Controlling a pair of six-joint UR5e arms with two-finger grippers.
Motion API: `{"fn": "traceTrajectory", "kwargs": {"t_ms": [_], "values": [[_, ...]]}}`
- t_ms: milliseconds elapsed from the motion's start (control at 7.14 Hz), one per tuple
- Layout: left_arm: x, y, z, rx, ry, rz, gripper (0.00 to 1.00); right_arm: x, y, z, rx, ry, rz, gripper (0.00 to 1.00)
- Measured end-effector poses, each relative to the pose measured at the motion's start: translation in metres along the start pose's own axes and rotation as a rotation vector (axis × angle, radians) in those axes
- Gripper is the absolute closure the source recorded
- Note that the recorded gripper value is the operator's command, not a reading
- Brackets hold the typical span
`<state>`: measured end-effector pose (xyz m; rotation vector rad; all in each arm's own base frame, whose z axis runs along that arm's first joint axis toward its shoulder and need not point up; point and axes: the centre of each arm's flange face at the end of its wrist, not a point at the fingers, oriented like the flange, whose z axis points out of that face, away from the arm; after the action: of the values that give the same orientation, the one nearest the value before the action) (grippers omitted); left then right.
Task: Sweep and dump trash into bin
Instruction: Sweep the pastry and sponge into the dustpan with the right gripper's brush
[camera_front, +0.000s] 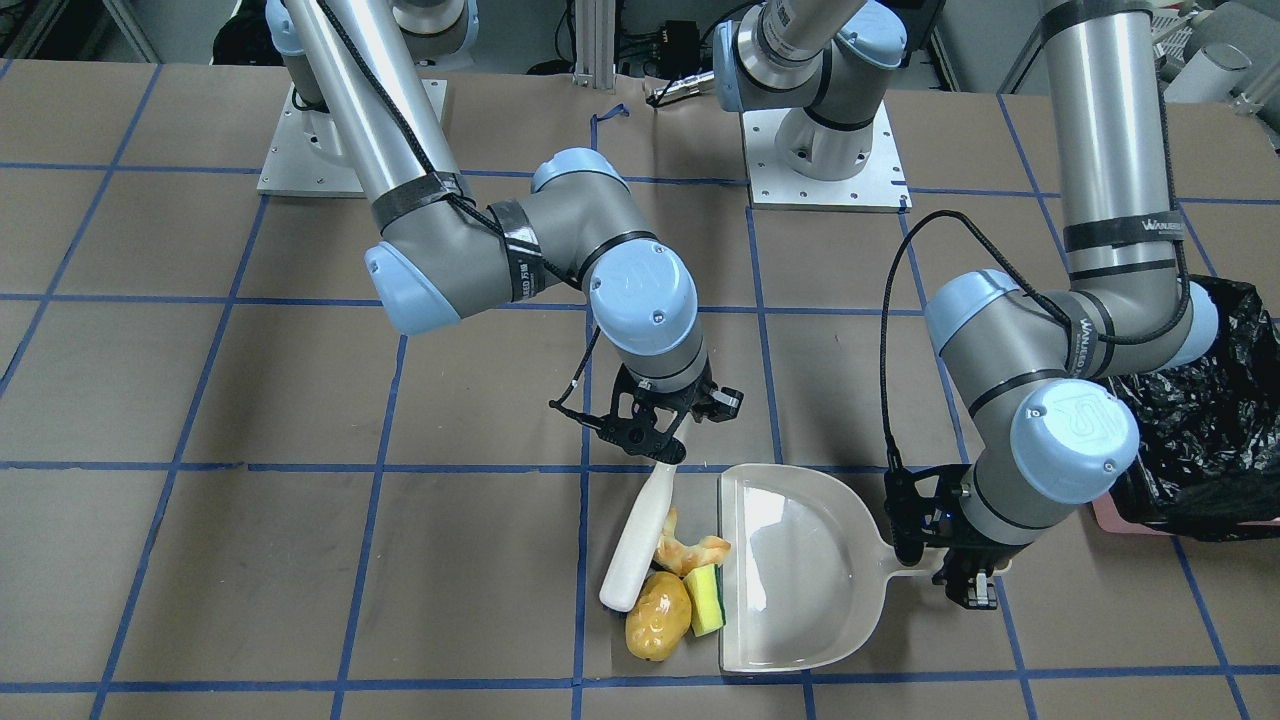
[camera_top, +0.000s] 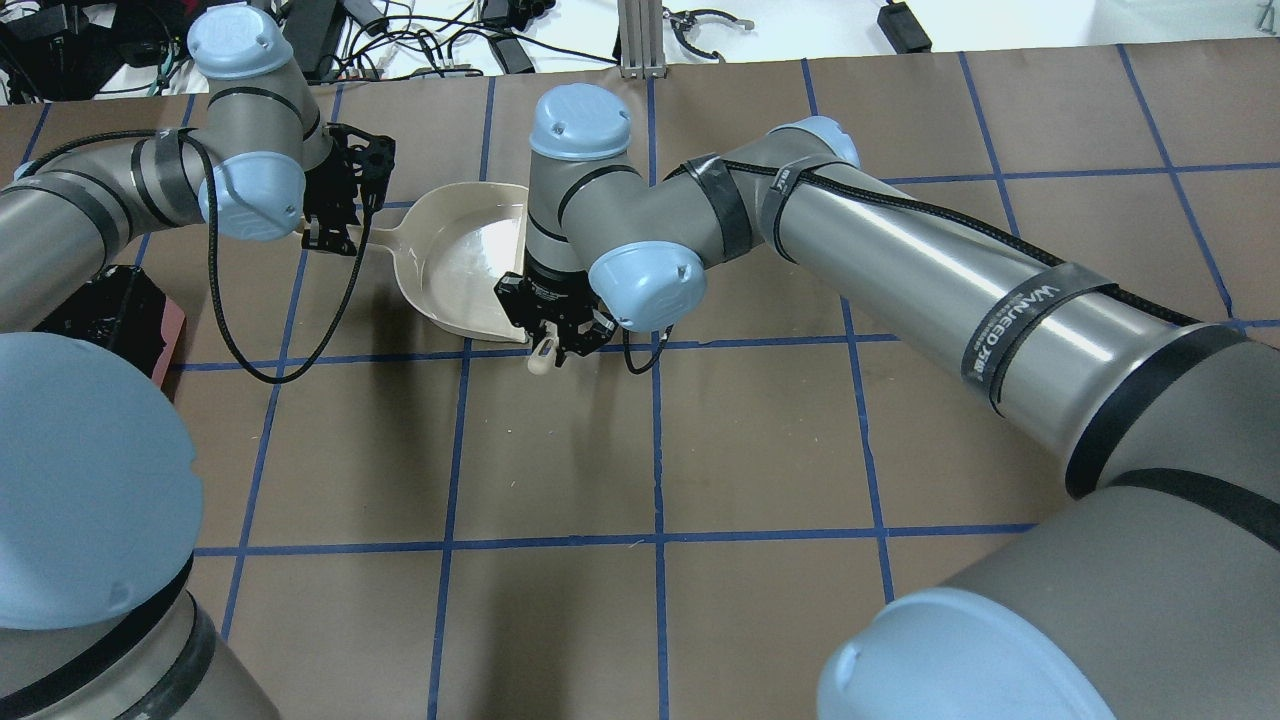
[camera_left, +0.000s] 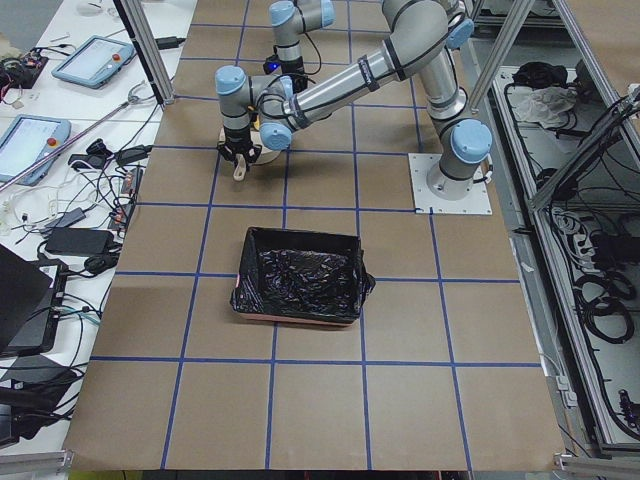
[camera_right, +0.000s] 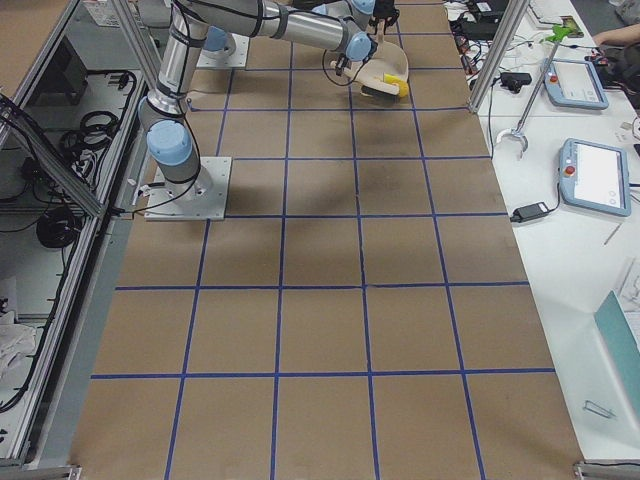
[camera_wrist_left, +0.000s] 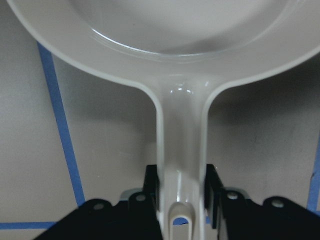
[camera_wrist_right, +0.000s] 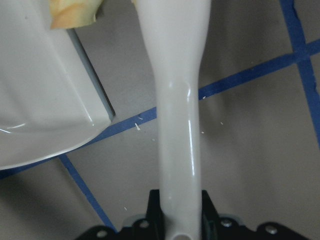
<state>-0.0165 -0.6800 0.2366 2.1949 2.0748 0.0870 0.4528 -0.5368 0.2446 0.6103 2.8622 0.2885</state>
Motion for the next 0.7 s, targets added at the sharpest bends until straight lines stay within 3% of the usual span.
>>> {"fn": "traceTrajectory", "kwargs": {"t_ms": [701], "values": [[-0.001, 0.000, -0.001, -0.001, -0.002, 0.001, 0.89, -0.041, 0.016, 0.007, 0.001, -0.034, 0.050, 1.00]]}}
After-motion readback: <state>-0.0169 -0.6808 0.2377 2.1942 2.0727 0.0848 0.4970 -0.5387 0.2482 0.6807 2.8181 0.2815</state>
